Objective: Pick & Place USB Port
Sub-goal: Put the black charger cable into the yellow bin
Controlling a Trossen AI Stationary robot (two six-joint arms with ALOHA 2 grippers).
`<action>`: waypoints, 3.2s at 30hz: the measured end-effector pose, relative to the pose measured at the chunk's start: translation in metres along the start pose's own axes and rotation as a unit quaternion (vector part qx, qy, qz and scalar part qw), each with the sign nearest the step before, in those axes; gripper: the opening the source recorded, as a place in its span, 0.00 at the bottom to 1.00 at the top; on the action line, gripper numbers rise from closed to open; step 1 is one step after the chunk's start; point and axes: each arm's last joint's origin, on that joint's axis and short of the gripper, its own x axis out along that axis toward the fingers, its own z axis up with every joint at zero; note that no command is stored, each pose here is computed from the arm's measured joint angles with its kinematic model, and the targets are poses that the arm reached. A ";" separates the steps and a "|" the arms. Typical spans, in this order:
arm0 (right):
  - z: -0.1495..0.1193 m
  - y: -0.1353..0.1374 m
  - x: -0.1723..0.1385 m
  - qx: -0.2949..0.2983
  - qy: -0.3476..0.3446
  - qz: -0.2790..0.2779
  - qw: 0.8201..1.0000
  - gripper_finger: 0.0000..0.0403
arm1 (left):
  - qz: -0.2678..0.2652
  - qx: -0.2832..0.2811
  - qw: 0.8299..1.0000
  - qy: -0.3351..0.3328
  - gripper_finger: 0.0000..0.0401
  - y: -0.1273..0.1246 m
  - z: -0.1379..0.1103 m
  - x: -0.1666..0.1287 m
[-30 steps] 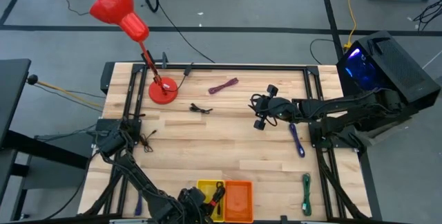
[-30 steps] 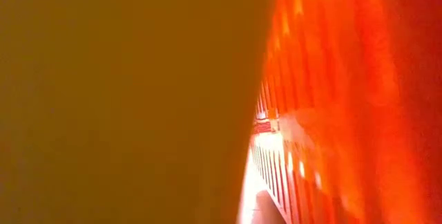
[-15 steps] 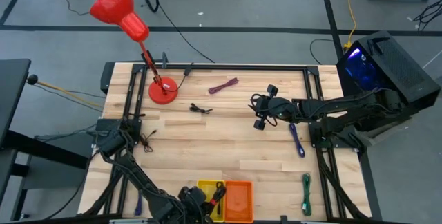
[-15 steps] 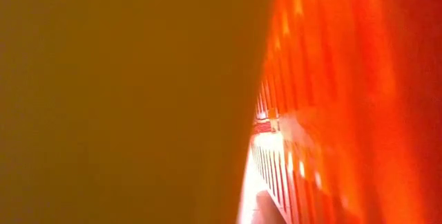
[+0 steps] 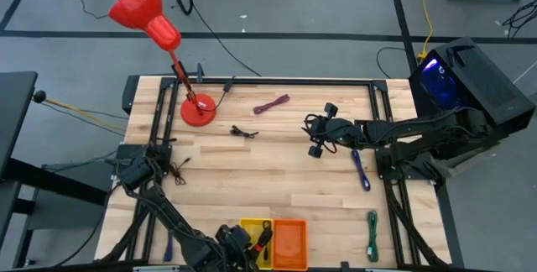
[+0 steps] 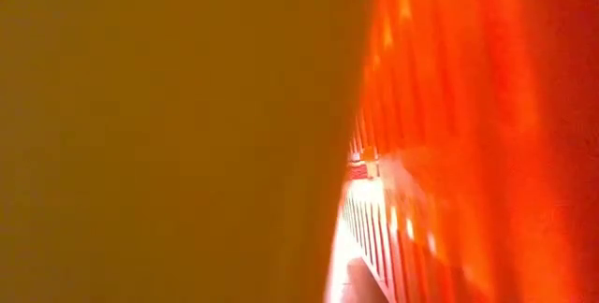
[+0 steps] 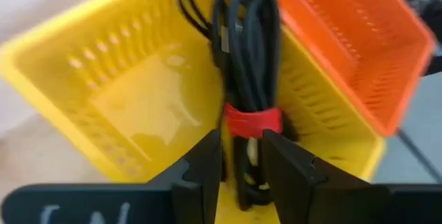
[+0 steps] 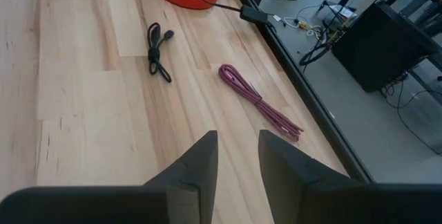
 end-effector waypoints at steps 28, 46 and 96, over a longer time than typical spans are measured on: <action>-0.004 0.001 0.000 -0.005 0.018 0.015 1.000 0.27 | 0.231 0.128 0.963 -0.056 0.25 0.086 0.127 -0.133; -0.006 0.003 0.000 0.003 0.027 0.041 0.999 0.27 | 0.400 -0.129 0.905 0.071 0.19 0.219 0.104 -0.119; -0.006 0.004 0.000 0.009 0.026 0.062 0.998 0.27 | 0.349 -0.228 0.899 0.133 0.02 0.281 0.055 -0.055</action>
